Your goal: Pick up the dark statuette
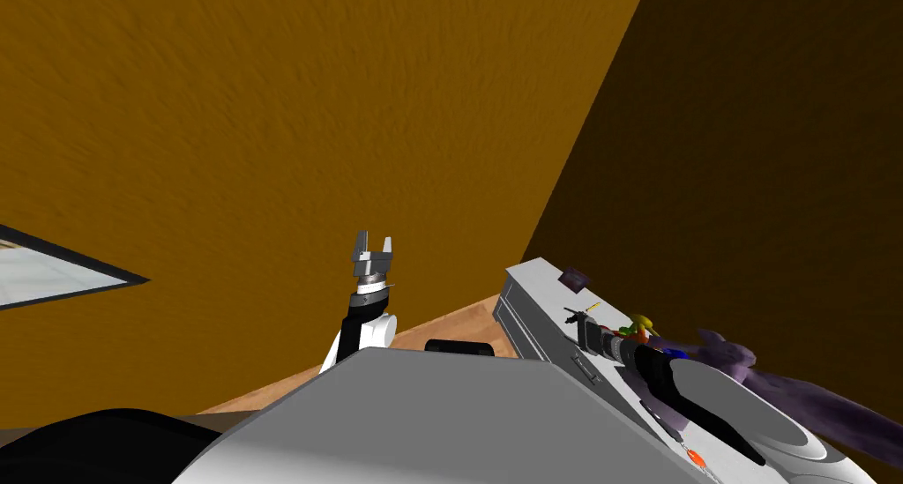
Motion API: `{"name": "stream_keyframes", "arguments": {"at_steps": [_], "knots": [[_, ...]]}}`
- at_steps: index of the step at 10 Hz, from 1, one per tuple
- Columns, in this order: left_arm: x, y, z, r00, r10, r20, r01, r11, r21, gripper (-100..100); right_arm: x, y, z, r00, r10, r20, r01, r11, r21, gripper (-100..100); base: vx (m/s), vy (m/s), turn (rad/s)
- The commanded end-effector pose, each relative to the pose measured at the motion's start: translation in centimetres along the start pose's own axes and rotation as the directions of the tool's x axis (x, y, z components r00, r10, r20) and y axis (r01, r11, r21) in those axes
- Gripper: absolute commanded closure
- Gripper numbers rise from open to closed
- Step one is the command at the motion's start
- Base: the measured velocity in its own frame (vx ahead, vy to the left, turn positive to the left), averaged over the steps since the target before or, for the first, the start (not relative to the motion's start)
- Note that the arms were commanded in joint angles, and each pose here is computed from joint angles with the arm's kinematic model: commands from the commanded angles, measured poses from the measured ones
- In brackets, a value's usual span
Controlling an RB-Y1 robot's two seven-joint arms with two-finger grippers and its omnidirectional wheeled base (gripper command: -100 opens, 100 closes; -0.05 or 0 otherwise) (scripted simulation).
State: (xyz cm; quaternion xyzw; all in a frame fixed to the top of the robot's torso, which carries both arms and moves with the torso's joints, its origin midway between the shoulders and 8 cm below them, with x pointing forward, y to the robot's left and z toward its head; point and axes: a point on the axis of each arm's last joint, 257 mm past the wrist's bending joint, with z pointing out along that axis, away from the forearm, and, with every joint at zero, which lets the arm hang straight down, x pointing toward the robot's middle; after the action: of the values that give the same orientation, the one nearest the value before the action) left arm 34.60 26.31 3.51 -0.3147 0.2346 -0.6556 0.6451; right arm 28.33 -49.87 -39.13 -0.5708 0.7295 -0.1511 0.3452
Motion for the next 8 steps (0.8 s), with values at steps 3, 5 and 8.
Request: {"name": "stream_keyframes", "arguments": {"at_steps": [3,5,8], "knots": [[0.0,0.0,0.0,1.0,0.0,0.0,0.0,1.0,0.0,0,4.9,0.3,-1.3,0.988,-0.115,-0.103,0.11,0.992,-0.059,-100,-0.017,-0.011,0.239],[0.0,0.0,0.0,1.0,0.0,0.0,0.0,1.0,0.0,0,5.6,0.9,-1.5,0.981,-0.147,-0.124,0.137,0.987,-0.084,-100,-0.013,-0.016,0.044],[0.0,0.0,0.0,1.0,0.0,0.0,0.0,1.0,0.0,0,8.1,1.3,-2.4,0.963,-0.206,-0.172,0.185,0.974,-0.131,-100,-0.015,-0.01,0.136]]}}
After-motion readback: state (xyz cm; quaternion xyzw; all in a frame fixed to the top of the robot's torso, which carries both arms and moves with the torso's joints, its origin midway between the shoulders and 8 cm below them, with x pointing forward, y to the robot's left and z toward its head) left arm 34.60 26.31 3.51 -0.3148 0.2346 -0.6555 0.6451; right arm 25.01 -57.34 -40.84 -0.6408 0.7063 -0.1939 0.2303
